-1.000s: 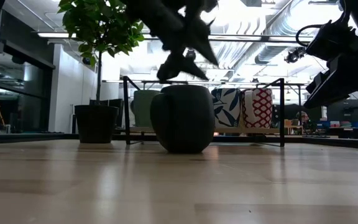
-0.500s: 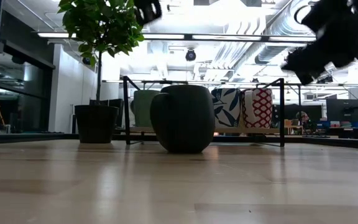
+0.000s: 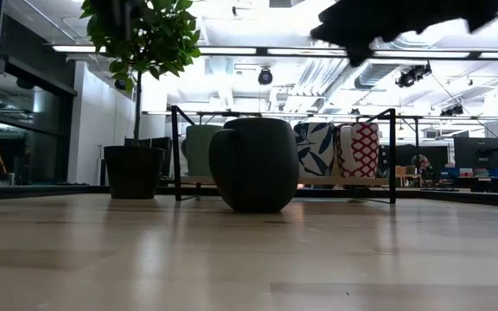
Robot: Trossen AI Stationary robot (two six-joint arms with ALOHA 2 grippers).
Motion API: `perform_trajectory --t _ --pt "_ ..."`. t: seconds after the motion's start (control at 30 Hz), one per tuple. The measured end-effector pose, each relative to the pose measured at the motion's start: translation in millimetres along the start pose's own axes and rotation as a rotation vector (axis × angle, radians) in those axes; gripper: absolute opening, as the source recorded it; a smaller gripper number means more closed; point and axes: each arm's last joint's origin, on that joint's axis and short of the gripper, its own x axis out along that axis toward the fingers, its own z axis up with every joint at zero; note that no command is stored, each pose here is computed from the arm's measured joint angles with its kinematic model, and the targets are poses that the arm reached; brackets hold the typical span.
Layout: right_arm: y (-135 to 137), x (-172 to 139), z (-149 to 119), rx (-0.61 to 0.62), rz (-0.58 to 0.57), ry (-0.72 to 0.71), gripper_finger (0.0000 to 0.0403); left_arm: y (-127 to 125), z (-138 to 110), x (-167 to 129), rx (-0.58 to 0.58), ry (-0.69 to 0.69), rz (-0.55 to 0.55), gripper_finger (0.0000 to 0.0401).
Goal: Place coffee mugs
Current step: Put the black mug on the shelf
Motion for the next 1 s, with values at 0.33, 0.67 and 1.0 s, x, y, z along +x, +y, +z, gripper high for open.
perform_trajectory --t 0.33,0.67,1.0 --pt "-7.8 75.6 37.6 -0.038 -0.037 0.344 0.0113 -15.4 -64.9 57.8 0.042 0.136 -0.005 0.0150" --pt "-4.4 129.4 30.9 -0.074 -0.007 0.637 0.0113 -19.3 -95.7 89.1 0.018 0.005 -0.063 0.0150" --pt "-10.7 137.3 20.4 -0.135 -0.063 0.735 0.0113 -19.4 -101.8 100.6 0.017 -0.012 -0.071 0.0150"
